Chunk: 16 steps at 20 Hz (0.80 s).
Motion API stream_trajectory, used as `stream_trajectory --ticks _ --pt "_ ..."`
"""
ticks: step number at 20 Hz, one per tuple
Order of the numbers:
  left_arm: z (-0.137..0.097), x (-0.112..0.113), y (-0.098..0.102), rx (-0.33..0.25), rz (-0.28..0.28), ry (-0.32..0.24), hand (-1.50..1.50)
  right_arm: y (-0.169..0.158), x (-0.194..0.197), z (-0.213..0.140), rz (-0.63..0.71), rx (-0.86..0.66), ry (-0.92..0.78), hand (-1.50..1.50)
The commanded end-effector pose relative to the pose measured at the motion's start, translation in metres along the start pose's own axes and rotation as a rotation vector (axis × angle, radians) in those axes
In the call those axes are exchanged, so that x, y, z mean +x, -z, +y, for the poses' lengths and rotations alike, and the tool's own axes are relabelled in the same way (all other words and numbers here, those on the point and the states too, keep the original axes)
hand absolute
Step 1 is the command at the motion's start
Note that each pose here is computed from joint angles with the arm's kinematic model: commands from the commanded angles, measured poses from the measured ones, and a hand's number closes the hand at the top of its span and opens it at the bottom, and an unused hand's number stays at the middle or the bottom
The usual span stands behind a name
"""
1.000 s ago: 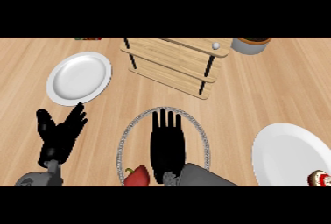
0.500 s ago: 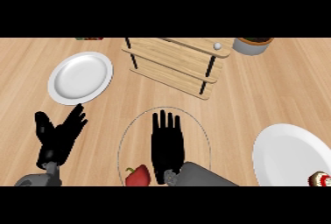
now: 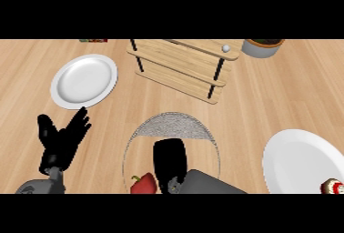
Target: Pick the lemon from the placemat and place it in the tiered shelf
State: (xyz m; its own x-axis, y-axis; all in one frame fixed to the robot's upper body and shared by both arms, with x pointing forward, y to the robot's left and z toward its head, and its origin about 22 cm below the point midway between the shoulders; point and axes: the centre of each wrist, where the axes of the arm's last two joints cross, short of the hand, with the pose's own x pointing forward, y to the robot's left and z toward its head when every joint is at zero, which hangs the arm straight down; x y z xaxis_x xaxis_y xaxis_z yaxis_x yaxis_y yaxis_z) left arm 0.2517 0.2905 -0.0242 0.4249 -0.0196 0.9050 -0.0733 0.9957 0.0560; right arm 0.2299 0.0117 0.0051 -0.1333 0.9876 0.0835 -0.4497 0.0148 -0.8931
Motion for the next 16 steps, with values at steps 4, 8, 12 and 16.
stream_trajectory --ticks 4,8,12,16 --pt "-0.001 -0.005 -0.006 -0.027 0.022 -0.004 0.00 -0.014 0.010 0.011 -0.102 -0.109 0.036 1.50" --pt "-0.004 0.002 0.003 -0.045 0.009 0.005 0.00 0.008 0.005 -0.042 0.135 -0.144 0.362 1.50" --pt "-0.017 0.008 0.004 -0.076 0.010 0.016 0.00 0.015 0.005 -0.083 0.206 -0.268 0.577 1.50" --pt "-0.018 0.005 0.007 -0.093 0.017 0.035 0.00 0.008 0.026 -0.132 0.169 -0.455 0.606 1.50"
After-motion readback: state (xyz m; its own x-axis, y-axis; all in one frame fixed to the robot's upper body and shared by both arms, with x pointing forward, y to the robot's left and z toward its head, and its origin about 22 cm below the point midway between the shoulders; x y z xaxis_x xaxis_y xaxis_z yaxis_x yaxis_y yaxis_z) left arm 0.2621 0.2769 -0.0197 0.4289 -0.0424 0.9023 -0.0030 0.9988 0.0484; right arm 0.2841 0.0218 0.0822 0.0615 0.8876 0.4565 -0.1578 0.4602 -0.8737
